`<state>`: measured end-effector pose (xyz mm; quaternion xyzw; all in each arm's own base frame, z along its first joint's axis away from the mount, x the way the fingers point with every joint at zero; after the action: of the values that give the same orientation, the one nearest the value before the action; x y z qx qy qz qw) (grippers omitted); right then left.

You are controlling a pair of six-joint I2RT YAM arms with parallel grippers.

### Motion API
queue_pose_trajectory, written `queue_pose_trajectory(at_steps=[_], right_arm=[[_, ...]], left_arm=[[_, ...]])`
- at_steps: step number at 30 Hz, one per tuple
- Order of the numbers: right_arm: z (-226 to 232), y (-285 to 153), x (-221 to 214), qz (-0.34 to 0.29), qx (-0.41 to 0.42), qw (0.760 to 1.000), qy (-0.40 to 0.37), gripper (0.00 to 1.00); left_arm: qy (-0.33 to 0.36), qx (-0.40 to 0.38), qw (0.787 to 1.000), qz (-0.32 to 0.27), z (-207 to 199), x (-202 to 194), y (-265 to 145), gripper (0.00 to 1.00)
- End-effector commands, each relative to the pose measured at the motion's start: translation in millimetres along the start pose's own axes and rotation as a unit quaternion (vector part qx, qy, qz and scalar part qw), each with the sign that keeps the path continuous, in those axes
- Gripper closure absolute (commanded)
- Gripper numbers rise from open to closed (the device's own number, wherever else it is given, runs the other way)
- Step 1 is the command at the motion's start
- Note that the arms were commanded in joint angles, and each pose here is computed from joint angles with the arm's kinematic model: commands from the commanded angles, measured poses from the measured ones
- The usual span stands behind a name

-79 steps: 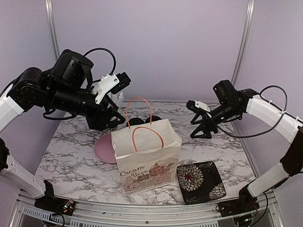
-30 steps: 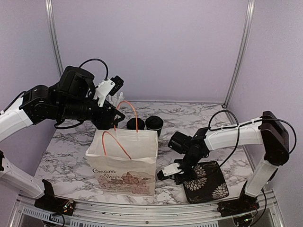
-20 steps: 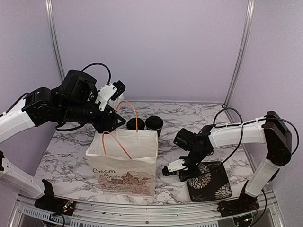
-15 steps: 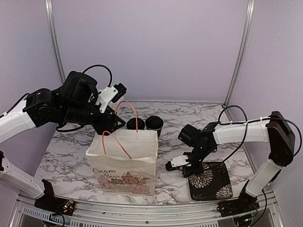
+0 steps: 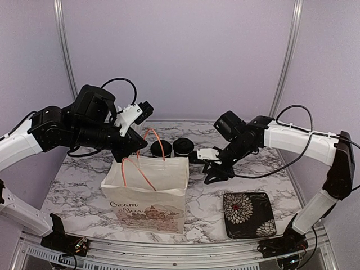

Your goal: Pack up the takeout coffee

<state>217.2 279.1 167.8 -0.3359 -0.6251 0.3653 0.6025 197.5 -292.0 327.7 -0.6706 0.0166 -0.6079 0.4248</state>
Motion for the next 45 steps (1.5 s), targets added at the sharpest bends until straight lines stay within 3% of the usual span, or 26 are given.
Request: queue_pose_trajectory(at_steps=[1,3,4,5,12,16,28,45], right_arm=[[-57.6,-44.9,35.9,-0.082,-0.085,0.992,0.048,0.5],[-84.4,-59.5,44.1,-0.114,-0.099,0.985,0.079,0.32],[-96.2,-65.7,48.5,-0.129,-0.1,0.982,0.092,0.1],[-105.3,-67.4,50.9,-0.138,-0.094,0.981,0.103,0.02],[-157.6,-55.4,72.4,-0.125,-0.096,0.98,0.117,0.01],[-184.0,-37.0,72.0,-0.081,-0.119,0.98,0.139,0.09],[-196.4,17.1,67.1,-0.002,-0.145,0.98,0.134,0.08],[-203.8,34.5,65.2,-0.004,-0.134,0.979,0.151,0.12]], left_arm=[[0.0,-0.005,1.0,-0.021,0.6,1.6,-13.0,1.0],[-0.004,0.001,1.0,-0.027,2.8,0.7,-19.7,1.0],[-0.008,0.006,0.999,-0.031,4.5,0.5,-23.6,1.0],[-0.01,0.009,0.999,-0.036,5.7,0.8,-27.7,1.0],[-0.028,0.045,0.998,-0.045,17.7,-7.8,-50.8,1.0],[-0.041,0.062,0.997,-0.033,23.6,-20.1,-56.0,1.0],[-0.064,0.064,0.996,-0.024,25.2,-30.8,-59.7,1.0],[-0.064,0.045,0.997,-0.016,19.7,-32.1,-53.6,1.0]])
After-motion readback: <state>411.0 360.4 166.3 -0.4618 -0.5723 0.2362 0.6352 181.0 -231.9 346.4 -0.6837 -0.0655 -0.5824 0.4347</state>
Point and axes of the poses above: each gripper's point midway between its finger pads, its own y axis out along the fingers, its own z axis along the line the jaws close on, x = y × z, the point moved 3 cm from there along -y, back along the fingers, and after that the axes turned 1 degree about y, right-handed, at the moved point
